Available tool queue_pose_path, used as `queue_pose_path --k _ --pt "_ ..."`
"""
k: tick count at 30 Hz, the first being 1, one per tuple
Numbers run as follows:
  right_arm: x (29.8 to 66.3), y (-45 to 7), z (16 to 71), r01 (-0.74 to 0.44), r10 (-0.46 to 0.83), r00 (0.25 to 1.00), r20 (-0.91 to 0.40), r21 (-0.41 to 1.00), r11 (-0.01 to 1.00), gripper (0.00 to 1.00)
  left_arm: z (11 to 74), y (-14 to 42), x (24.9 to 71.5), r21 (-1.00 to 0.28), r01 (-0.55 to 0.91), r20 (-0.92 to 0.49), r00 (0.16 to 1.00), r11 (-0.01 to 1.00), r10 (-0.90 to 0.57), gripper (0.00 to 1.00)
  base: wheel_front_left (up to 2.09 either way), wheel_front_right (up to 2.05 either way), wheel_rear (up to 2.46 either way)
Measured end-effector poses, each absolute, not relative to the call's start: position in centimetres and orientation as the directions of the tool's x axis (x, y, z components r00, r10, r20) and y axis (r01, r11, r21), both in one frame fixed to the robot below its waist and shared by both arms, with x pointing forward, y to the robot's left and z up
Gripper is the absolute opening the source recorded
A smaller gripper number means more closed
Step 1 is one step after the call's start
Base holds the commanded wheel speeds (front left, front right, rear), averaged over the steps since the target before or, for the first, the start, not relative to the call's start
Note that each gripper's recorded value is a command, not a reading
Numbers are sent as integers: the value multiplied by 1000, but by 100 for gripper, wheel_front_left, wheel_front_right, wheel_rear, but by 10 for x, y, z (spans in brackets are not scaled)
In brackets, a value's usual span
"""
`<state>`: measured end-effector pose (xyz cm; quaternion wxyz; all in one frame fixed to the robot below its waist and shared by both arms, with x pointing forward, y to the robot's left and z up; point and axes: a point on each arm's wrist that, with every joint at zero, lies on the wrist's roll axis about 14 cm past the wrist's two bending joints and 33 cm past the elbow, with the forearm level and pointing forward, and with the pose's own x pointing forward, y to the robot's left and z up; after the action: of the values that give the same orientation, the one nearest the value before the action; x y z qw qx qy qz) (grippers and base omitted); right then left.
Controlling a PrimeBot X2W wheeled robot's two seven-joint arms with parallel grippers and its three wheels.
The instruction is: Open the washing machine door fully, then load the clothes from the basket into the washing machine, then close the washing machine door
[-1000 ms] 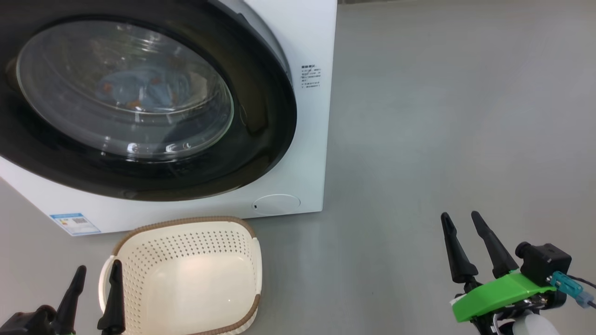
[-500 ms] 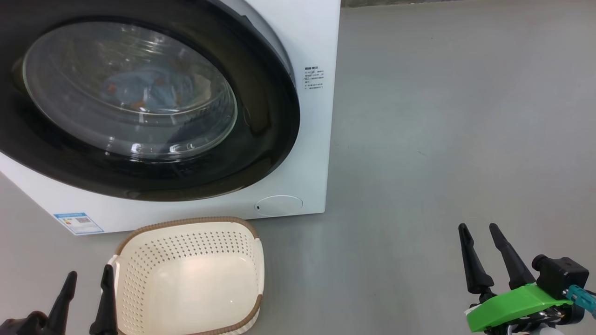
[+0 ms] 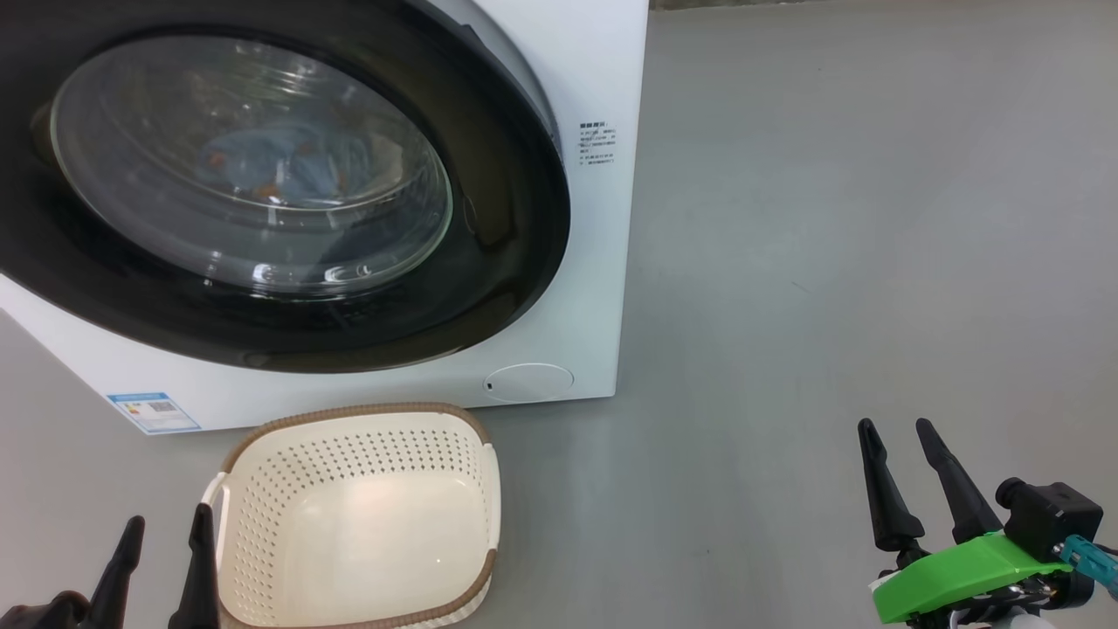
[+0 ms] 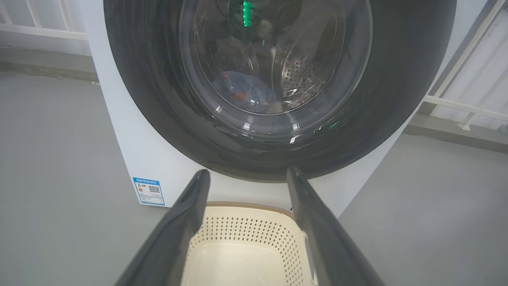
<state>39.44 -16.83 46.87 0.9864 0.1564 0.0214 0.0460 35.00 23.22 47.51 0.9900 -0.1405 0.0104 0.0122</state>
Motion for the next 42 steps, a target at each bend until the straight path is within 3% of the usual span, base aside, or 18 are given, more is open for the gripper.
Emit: queue_pose_path --k 6,7,15,42 --pt "395 -166 468 -94 107 994 -29 297 950 100 475 234 349 -279 -33 -23 999 960 28 100 0 0 0" --pt "395 -166 467 -93 107 994 -32 298 950 0 474 233 349 -282 -34 -26 999 959 28 0 0 0 0" --pt "382 -164 438 -51 98 987 -130 327 944 0 448 212 342 -361 -57 -104 994 931 21 0 0 0 0" --pt "381 -181 443 66 24 988 -151 560 826 0 447 214 344 -582 -125 -138 989 804 54 0 0 0 0"
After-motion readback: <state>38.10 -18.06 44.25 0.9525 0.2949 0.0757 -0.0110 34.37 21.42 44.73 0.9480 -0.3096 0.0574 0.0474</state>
